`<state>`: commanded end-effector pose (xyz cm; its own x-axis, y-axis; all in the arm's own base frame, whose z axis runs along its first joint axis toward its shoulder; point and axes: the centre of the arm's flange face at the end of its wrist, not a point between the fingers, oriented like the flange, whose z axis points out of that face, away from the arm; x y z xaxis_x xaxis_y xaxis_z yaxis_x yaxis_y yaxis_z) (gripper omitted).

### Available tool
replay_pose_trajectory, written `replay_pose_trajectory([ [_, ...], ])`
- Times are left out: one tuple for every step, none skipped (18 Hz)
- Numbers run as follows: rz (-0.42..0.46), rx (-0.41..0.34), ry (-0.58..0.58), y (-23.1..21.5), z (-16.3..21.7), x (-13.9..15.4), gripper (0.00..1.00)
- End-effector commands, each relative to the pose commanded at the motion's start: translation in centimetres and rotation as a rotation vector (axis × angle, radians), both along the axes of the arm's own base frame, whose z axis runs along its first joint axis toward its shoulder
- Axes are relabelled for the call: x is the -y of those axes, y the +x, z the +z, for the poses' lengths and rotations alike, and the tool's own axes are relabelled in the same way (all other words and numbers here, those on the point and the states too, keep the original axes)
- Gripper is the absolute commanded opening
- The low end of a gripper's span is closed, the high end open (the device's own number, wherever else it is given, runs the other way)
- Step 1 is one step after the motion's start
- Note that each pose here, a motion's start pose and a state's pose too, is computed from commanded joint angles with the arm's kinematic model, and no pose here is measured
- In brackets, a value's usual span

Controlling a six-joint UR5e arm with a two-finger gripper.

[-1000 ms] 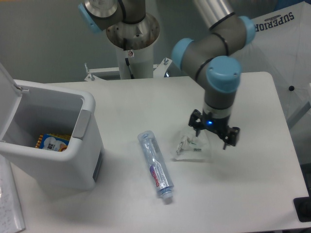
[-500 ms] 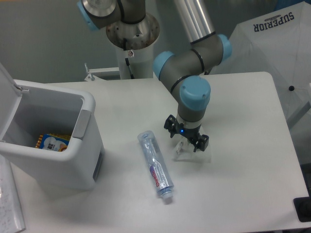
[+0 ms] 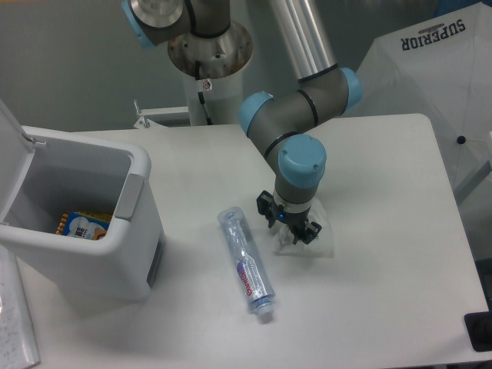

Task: Place the trash in the trash can
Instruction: 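Move the gripper over the clear plastic bag and lower it, then close the gripper on the clear plastic bag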

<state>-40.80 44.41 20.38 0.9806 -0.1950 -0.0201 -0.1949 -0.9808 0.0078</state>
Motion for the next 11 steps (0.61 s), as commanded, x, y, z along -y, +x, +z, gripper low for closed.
replay_pose_trajectory([
  [-0.004,-0.022,-0.022,-0.1,0.4,0.2,0.0],
  [-0.002,-0.045,-0.041,-0.3,0.8,0.4,0.0],
  [0.001,-0.071,-0.044,-0.5,1.8,0.3,0.0],
  [0.002,-0.088,-0.038,-0.8,2.8,0.2,0.0],
  [0.004,-0.093,-0.034,-1.0,3.1,0.2,0.0],
  [0.004,-0.098,-0.029,-1.0,3.5,0.1,0.0],
  [0.007,-0.107,-0.017,-1.3,4.3,0.2,0.0],
  [0.012,-0.115,-0.007,-1.7,5.0,0.3,0.0],
  [0.017,-0.122,-0.002,-2.1,5.5,0.4,0.0],
  [0.02,-0.13,0.005,-2.5,5.9,0.3,0.0],
  [0.024,-0.145,0.015,-3.0,6.8,0.1,0.0],
])
